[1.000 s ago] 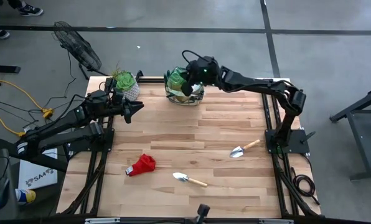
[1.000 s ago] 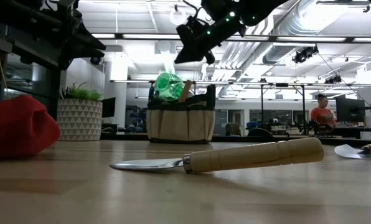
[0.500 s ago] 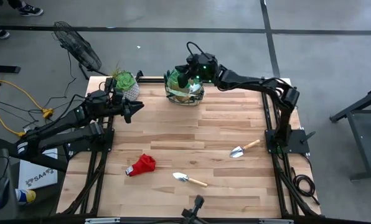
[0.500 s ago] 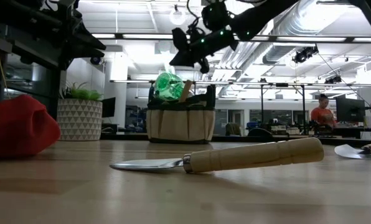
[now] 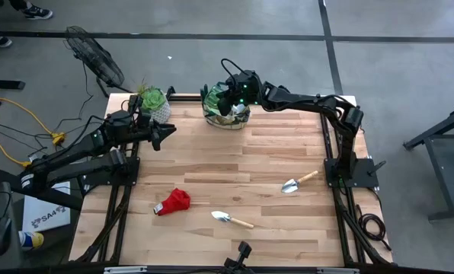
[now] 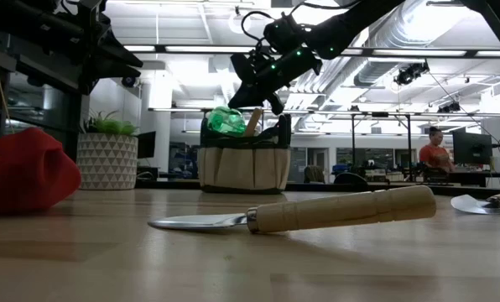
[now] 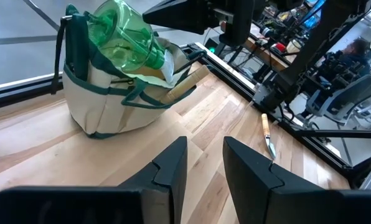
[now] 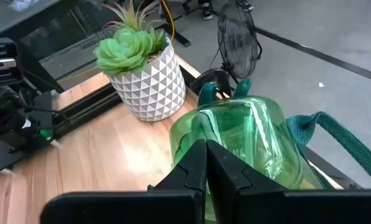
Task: Pick & Place Garden tools in Gardening bag
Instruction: Put the spray bottle into the gardening bag
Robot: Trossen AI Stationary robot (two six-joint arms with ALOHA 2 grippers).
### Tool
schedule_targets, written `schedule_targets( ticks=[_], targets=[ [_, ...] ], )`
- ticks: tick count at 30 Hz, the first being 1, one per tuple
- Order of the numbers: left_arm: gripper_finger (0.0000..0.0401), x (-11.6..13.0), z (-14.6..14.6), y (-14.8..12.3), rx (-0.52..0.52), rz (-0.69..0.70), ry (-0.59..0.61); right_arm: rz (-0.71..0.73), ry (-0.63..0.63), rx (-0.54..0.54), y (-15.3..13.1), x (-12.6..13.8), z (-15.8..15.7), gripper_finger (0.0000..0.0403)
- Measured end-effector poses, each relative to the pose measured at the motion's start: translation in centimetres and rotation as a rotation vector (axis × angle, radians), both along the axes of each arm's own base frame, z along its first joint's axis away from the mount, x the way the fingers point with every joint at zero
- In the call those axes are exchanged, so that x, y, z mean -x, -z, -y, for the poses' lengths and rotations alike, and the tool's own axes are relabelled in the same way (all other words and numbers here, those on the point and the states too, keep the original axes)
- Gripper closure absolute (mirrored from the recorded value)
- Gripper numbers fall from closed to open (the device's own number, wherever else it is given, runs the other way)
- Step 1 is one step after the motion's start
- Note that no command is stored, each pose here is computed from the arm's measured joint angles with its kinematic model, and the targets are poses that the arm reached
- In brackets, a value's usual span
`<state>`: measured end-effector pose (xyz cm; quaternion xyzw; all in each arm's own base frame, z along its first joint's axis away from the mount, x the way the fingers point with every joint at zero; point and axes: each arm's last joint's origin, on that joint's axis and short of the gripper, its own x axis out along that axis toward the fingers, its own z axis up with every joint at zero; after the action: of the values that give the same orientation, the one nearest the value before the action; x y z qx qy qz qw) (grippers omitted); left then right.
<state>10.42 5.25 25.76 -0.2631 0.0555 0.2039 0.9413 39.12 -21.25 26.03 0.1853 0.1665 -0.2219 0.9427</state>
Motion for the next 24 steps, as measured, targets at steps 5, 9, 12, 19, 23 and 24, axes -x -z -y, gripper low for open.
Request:
schedule_targets(
  ticks=[5,9,12,19,23,24],
  targets=[
    [0.0299,0.0,0.0,0.0,0.007,0.003,0.001,0.017,0.002,-0.021,-0.1,0.0,0.0,0.0401],
    [0.0299,0.0,0.0,0.0,0.014,0.006,0.011,0.13,-0.019,0.036,-1.3,-0.4,-0.1,0.0401],
    [0.0299,0.0,0.0,0.0,0.022,0.009,0.013,0.179,-0.007,0.073,-2.2,-0.4,-0.2,0.0401],
    [0.0299,0.0,0.1,0.0,0.022,0.009,0.014,0.038,-0.004,0.075,-1.0,-0.1,-0.2,0.0401],
    [0.0299,0.0,0.0,0.0,0.021,0.008,0.012,-0.038,-0.004,0.042,-0.3,0.3,-0.2,0.0401],
    [0.0299,0.0,0.0,0.0,0.021,0.008,0.012,-0.055,0.007,0.038,-0.1,0.3,-0.2,0.0401]
  ],
)
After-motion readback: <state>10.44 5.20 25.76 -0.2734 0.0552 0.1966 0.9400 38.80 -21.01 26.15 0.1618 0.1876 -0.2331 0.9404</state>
